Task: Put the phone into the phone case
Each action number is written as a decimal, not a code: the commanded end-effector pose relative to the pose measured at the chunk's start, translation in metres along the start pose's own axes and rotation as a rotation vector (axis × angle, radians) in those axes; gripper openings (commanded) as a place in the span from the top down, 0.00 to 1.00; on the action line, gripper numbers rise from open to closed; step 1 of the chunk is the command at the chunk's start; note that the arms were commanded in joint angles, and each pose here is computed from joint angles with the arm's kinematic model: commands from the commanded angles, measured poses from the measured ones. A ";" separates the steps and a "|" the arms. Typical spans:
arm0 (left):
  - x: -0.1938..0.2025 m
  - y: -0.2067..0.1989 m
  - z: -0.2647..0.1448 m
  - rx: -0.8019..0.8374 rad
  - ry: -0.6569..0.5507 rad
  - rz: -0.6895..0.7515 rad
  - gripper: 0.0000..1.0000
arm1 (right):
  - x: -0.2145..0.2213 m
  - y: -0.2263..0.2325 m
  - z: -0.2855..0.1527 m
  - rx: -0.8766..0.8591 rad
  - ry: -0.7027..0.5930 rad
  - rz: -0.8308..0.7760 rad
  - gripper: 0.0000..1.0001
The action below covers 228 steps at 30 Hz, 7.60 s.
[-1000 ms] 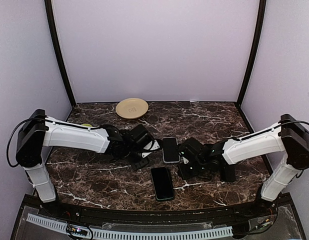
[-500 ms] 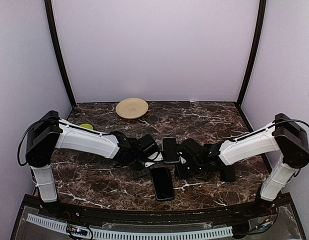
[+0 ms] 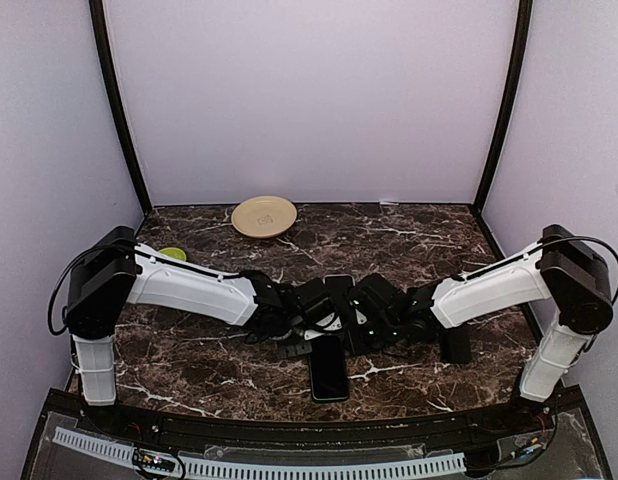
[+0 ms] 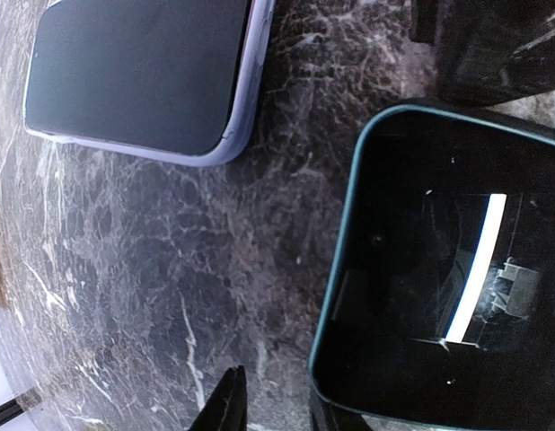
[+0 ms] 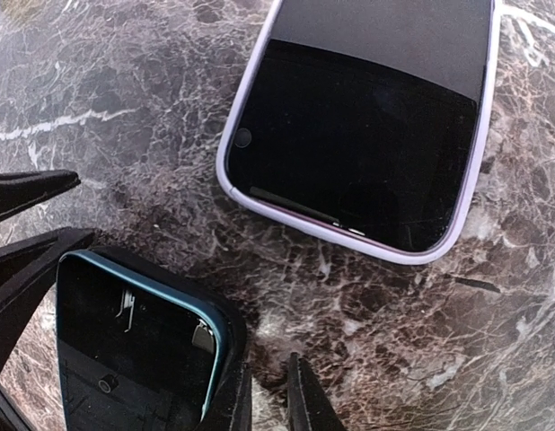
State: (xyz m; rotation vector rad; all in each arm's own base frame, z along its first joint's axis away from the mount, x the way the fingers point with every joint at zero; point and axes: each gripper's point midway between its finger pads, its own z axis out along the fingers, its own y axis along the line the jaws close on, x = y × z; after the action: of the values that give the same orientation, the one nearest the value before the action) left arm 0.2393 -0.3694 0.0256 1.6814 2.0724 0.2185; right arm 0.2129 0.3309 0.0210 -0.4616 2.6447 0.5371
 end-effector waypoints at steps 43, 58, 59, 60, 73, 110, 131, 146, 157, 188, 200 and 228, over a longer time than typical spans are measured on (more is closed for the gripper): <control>0.057 0.151 -0.121 -0.079 -0.380 -0.584 0.29 | 0.075 0.099 -0.019 0.344 0.160 -0.295 0.74; 0.060 0.153 -0.122 -0.104 -0.381 -0.576 0.27 | 0.153 0.040 0.004 0.362 0.456 -0.271 0.83; 0.060 0.154 -0.122 -0.105 -0.381 -0.576 0.27 | 0.156 0.036 0.005 0.354 0.466 -0.261 0.83; 0.060 0.153 -0.122 -0.104 -0.380 -0.576 0.27 | 0.157 0.032 0.006 0.349 0.476 -0.253 0.84; 0.061 0.153 -0.121 -0.110 -0.375 -0.572 0.27 | 0.152 0.012 0.014 0.402 0.461 -0.261 0.84; 0.063 0.148 -0.113 -0.087 -0.350 -0.560 0.26 | 0.062 0.059 0.012 0.292 0.179 -0.057 0.02; 0.062 0.145 -0.110 -0.074 -0.347 -0.560 0.26 | 0.042 0.066 0.002 0.285 0.113 -0.147 0.49; 0.060 0.146 -0.114 -0.071 -0.362 -0.563 0.26 | 0.026 0.079 -0.013 0.220 0.046 -0.168 0.63; 0.047 0.148 -0.137 -0.058 -0.489 -0.565 0.27 | 0.000 0.077 -0.032 0.229 -0.089 -0.135 0.66; -0.030 0.118 -0.248 0.519 -1.210 -0.813 0.39 | -0.128 0.172 -0.174 0.081 -0.898 -0.270 0.71; -0.030 0.108 -0.241 0.520 -1.182 -0.756 0.89 | -0.125 0.172 -0.169 0.095 -0.884 -0.289 0.70; -0.025 0.035 -0.260 0.429 -1.153 -0.178 1.00 | -0.068 0.185 -0.273 -0.508 -0.608 -0.928 0.09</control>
State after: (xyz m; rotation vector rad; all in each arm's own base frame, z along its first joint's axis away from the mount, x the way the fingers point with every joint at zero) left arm 0.1865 -0.3357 0.2443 1.1195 1.5896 -1.1018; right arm 0.1511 0.3797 0.3340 -1.0651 1.5616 0.6882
